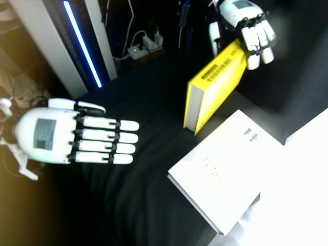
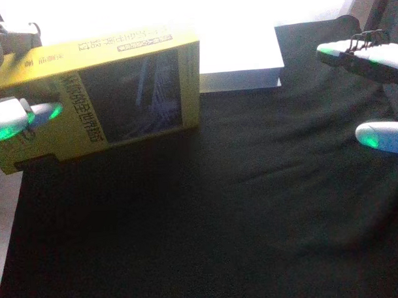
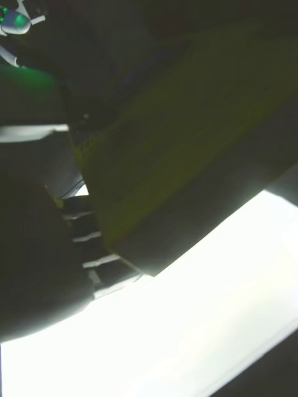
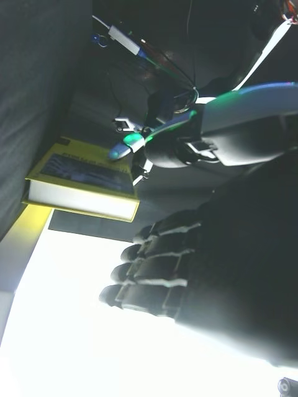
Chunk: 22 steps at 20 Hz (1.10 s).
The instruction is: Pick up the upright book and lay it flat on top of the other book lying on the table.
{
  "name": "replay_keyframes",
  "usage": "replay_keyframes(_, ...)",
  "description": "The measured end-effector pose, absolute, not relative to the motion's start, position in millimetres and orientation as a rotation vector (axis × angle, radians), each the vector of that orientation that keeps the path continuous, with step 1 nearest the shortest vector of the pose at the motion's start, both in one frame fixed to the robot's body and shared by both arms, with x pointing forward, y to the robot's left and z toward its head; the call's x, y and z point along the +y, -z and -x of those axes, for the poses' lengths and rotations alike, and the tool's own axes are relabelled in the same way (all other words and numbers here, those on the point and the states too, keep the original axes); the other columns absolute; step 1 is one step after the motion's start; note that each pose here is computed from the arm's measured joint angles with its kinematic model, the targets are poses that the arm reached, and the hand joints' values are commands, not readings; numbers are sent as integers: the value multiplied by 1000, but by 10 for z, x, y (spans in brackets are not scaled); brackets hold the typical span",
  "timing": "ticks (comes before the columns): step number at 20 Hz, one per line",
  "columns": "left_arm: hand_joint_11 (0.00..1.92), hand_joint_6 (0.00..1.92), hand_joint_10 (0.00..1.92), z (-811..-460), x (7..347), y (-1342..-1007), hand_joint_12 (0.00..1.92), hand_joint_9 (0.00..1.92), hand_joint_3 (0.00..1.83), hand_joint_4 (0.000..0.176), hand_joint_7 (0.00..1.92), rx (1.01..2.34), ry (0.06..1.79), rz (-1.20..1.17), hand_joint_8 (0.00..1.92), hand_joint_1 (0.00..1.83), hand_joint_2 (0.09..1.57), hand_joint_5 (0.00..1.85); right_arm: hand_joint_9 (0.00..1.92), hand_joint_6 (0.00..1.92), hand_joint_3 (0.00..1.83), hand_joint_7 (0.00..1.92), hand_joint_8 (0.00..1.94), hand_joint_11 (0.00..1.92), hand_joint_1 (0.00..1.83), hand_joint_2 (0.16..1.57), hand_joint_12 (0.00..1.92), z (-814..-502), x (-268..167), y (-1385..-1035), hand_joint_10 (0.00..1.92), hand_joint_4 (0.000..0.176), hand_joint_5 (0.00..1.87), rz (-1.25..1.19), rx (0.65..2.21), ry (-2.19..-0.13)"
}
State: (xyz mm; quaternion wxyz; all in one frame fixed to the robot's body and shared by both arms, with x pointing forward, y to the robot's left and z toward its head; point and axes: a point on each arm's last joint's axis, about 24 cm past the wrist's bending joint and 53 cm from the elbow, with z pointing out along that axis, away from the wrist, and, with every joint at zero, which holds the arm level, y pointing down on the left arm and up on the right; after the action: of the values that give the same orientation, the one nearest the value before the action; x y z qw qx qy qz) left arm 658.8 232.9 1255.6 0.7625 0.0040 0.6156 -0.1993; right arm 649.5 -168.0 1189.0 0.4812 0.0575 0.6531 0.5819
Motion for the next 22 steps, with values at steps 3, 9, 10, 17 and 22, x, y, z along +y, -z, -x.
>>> replay_keyframes(3, 1595, 1921, 1921, -6572, 2289, -12561, 1921, 1509, 17, 0, 1419, 1334, 430, -36, 1921, 1257, 1182, 1338, 0, 0, 11, 0, 0, 0, 482, 1334, 0, -6488, -1670, -11887, 0, 0, 0, -139, 1593, -1422)
replay_keyframes(9, 1597, 1921, 1921, -6236, 2001, -12759, 1921, 1527, 47, 0, 1400, 1250, 474, -147, 1921, 1276, 1192, 1263, 0, 0, 15, 0, 0, 0, 414, 1350, 0, -6490, -1671, -11887, 0, 0, 0, -143, 1593, -1423)
replay_keyframes(10, 1599, 1921, 1921, -6164, 1972, -12804, 1921, 1528, 47, 0, 1392, 1230, 480, -161, 1921, 1281, 1187, 1233, 0, 0, 20, 0, 0, 0, 405, 1362, 0, -6490, -1671, -11888, 0, 0, 0, -143, 1592, -1424)
replay_keyframes(17, 1627, 1921, 1921, -5759, 1894, -13133, 1921, 1555, 29, 0, 1377, 1069, 498, -243, 1921, 1370, 1173, 1131, 0, 0, 0, 0, 0, 0, 495, 1316, 1822, -6497, -1691, -11917, 0, 16, 0, -148, 1582, -1426)
replay_keyframes(22, 1583, 1921, 1921, -5838, 1730, -13077, 1921, 1525, 17, 0, 1388, 1078, 535, -261, 1921, 1425, 1158, 1143, 0, 0, 0, 0, 0, 0, 542, 1240, 1921, -6564, -1530, -12379, 0, 0, 0, -90, 1439, -1495)
